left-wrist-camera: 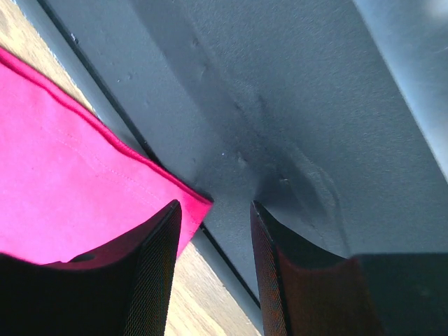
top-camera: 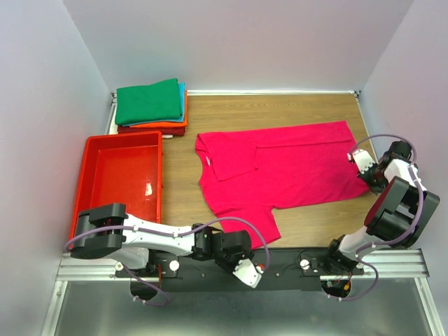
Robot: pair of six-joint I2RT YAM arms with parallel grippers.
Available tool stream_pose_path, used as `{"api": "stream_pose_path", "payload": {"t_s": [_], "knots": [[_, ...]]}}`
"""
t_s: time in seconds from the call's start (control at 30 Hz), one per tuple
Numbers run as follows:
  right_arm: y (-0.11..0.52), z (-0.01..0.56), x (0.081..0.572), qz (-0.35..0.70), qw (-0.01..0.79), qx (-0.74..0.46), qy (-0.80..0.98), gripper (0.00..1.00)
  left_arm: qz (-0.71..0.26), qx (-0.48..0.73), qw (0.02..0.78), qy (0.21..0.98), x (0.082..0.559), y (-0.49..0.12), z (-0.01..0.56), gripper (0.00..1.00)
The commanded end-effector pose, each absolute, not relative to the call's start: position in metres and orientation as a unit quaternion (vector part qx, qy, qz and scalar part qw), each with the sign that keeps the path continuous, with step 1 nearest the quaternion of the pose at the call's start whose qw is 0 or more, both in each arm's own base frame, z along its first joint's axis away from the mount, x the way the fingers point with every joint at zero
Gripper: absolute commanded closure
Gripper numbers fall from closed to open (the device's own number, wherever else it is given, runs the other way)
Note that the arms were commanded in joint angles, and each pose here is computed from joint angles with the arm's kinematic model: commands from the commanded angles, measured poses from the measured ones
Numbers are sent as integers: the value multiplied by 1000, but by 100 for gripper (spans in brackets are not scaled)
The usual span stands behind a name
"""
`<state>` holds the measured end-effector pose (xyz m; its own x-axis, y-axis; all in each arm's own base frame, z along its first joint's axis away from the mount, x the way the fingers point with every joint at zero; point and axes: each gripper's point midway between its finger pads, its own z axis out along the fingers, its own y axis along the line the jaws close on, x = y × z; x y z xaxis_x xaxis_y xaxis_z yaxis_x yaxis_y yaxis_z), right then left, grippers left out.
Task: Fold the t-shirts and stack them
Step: Fold the tshirt
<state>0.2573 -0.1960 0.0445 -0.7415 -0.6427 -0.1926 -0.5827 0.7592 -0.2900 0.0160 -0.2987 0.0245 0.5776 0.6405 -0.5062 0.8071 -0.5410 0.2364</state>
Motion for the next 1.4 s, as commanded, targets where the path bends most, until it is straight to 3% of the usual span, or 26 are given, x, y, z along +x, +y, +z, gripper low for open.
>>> {"api": "stream_pose_path", "payload": {"t_s": [0.0,0.33,0.4,0.43,0.5,0.73,0.8,0.93,1.37], "knots": [[-189,41,253,-82,141,-342,925,100,-154,863,241,416,26,-301,19,49],[-187,42,255,-79,150,-347,922,99,-139,864,215,434,34,-306,-3,65],[-185,43,254,-79,152,-352,920,100,-139,865,210,433,33,-305,-4,72],[-186,43,254,-80,151,-353,920,100,-140,865,210,433,32,-304,-3,85],[-186,45,254,-82,155,-354,919,100,-140,864,216,433,34,-303,1,100],[-188,44,254,-79,156,-351,920,100,-137,856,251,431,39,-299,21,100],[-188,44,255,-78,157,-350,920,99,-130,849,267,437,44,-296,27,83],[-187,42,255,-76,156,-348,921,100,-127,847,278,436,46,-290,30,74],[-188,41,255,-74,153,-344,923,99,-128,846,286,431,46,-286,27,62]]}}
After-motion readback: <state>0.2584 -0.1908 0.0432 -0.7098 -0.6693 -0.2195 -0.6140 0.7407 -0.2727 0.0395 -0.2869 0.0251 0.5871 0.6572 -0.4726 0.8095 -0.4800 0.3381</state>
